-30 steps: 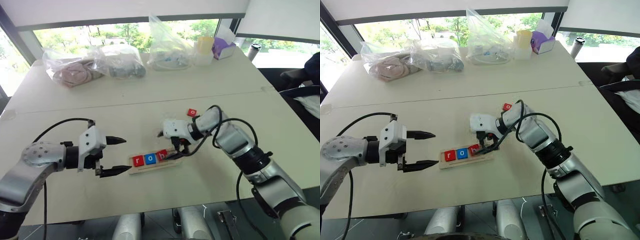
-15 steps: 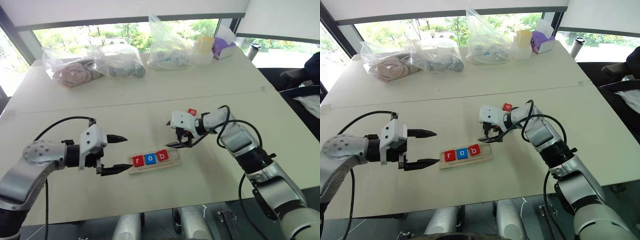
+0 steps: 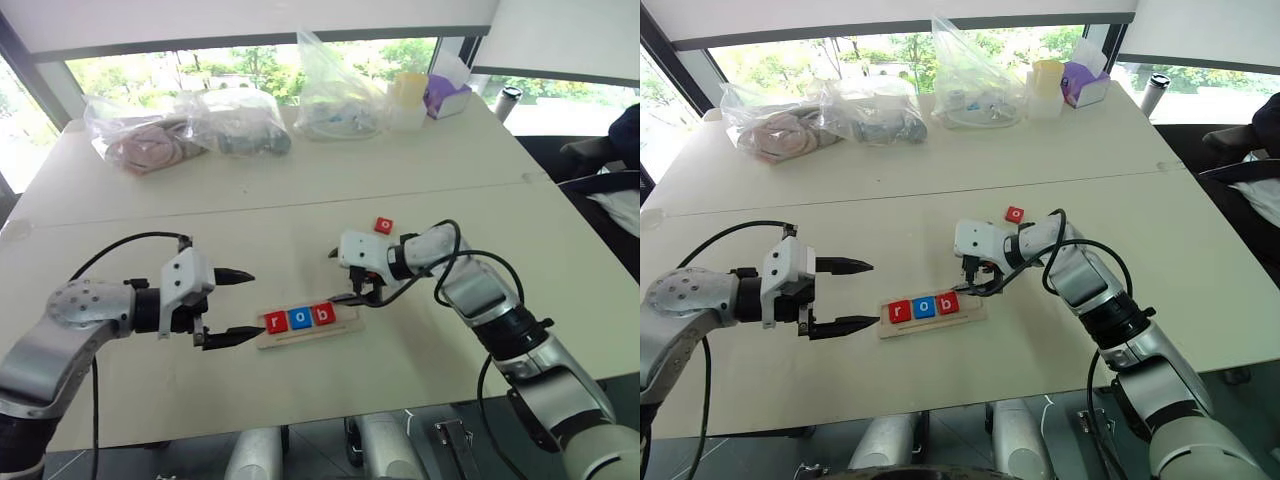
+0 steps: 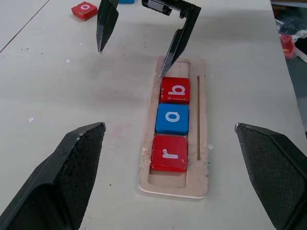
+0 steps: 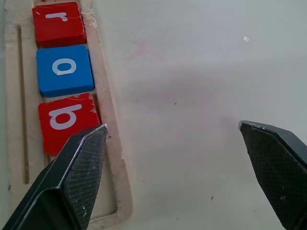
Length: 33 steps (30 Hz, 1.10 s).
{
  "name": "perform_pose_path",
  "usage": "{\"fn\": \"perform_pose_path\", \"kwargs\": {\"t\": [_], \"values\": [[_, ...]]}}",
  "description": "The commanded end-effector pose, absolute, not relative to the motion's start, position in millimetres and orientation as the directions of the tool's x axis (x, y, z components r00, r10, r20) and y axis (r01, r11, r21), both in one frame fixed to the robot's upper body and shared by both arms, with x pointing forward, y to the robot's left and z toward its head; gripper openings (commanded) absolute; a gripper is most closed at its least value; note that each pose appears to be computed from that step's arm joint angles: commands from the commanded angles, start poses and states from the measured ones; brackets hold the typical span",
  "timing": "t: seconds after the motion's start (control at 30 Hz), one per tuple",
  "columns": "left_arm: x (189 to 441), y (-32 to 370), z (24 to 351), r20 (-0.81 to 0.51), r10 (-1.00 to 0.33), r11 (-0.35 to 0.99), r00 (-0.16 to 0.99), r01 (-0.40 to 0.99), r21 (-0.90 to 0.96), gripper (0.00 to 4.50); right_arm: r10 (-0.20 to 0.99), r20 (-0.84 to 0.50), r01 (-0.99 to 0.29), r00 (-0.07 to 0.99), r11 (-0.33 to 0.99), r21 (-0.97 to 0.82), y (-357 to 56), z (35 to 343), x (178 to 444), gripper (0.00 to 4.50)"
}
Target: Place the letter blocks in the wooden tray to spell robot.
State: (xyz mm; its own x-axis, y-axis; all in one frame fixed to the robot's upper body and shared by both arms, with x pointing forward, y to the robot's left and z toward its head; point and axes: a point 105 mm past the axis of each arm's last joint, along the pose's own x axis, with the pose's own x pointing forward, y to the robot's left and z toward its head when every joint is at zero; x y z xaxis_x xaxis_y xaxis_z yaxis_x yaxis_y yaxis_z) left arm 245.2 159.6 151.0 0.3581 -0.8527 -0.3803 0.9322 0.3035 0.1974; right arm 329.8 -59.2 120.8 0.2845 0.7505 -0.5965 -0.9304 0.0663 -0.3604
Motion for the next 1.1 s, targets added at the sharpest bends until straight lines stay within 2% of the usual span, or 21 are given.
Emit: {"fn": "perform_pose_path", "kwargs": {"t": [0.03, 0.17, 0.27, 0.4, 0.43, 0.53, 0.6, 0.67, 0.7, 0.8, 1.1], "values": [[246, 157, 157, -0.364, -0.859, 0.289, 0.359, 0.929, 0.232, 4.50, 0.769, -0.580, -0.923, 0.267, 0.031, -0.383, -53, 131, 323, 4.48], [247, 157, 157, -0.361, -0.859, 0.293, 0.363, 0.927, 0.234, 4.50, 0.771, -0.573, -0.920, 0.276, 0.040, -0.390, -52, 133, 324, 4.48], [248, 157, 156, -0.359, -0.859, 0.295, 0.364, 0.926, 0.234, 4.50, 0.776, -0.538, -0.909, 0.328, 0.103, -0.405, -53, 143, 334, 4.48], [248, 156, 156, -0.357, -0.860, 0.295, 0.364, 0.926, 0.234, 4.50, 0.758, -0.498, -0.876, 0.421, 0.197, -0.440, -69, 163, 353, 4.48], [248, 156, 156, -0.356, -0.860, 0.297, 0.366, 0.926, 0.234, 4.50, 0.738, -0.468, -0.852, 0.486, 0.280, -0.443, -75, 171, 364, 4.48], [248, 156, 156, -0.352, -0.860, 0.300, 0.369, 0.924, 0.236, 4.50, 0.623, -0.415, -0.747, 0.663, 0.515, -0.421, -95, 185, 393, 4.48], [248, 155, 155, -0.351, -0.860, 0.301, 0.370, 0.924, 0.236, 4.50, 0.468, -0.413, -0.616, 0.782, 0.680, -0.398, -114, 187, 413, 4.48], [248, 155, 154, -0.349, -0.861, 0.302, 0.370, 0.924, 0.235, 4.50, 0.304, -0.427, -0.469, 0.852, 0.806, -0.360, -132, 185, 425, 4.48], [248, 154, 154, -0.348, -0.861, 0.302, 0.370, 0.924, 0.235, 4.50, 0.251, -0.427, -0.400, 0.869, 0.863, -0.308, -135, 184, 427, 4.48], [250, 153, 154, -0.344, -0.862, 0.304, 0.372, 0.923, 0.237, 4.50, 0.224, -0.448, -0.339, 0.865, 0.921, -0.195, -125, 177, 423, 4.48], [252, 154, 154, -0.341, -0.860, 0.311, 0.380, 0.919, 0.241, 4.50, 0.073, -0.490, -0.128, 0.869, 0.989, -0.080, -122, 158, 429, 4.48]]}}
